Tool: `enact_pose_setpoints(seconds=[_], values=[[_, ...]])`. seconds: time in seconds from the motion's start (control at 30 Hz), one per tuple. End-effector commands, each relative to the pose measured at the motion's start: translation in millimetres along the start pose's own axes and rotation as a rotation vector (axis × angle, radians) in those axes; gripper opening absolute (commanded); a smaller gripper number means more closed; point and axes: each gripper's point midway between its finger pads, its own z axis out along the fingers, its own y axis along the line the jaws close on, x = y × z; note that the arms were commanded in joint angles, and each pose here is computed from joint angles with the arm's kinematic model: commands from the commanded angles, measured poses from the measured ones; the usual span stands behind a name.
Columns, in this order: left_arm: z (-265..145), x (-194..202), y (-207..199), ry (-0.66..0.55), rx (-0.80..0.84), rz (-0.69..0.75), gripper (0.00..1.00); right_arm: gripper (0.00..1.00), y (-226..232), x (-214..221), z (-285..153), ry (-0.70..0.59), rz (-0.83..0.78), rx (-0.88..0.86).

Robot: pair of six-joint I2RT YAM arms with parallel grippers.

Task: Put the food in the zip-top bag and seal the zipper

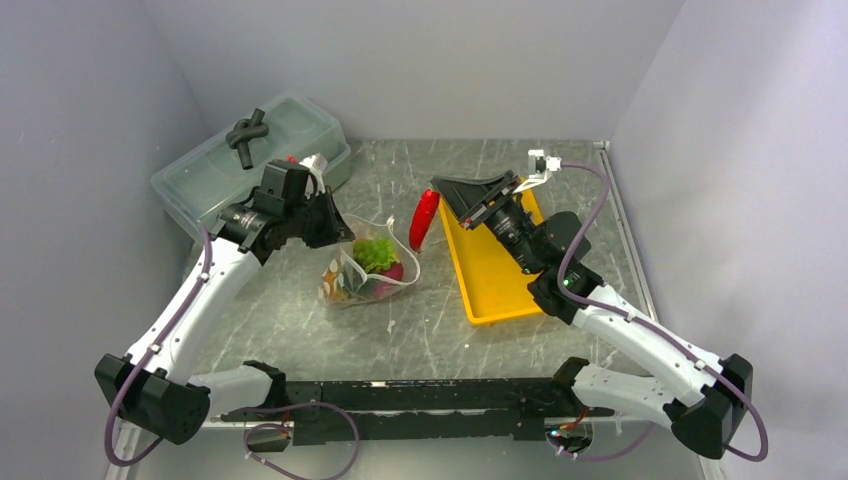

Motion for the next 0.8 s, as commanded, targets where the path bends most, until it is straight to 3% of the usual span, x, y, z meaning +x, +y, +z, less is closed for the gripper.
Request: enact_pose_setpoints(seconds=[0.0, 0.77], values=[[-16, -19, -18, -0.097, 0.067, -0.025, 0.00, 0.00, 15, -26, 8, -0.167, 0.063, -0.030], [-13, -19, -17, -0.149, 0.088, -0.146, 0.00, 0.00, -20, 22, 52, -0.232, 0.335, 0.110]])
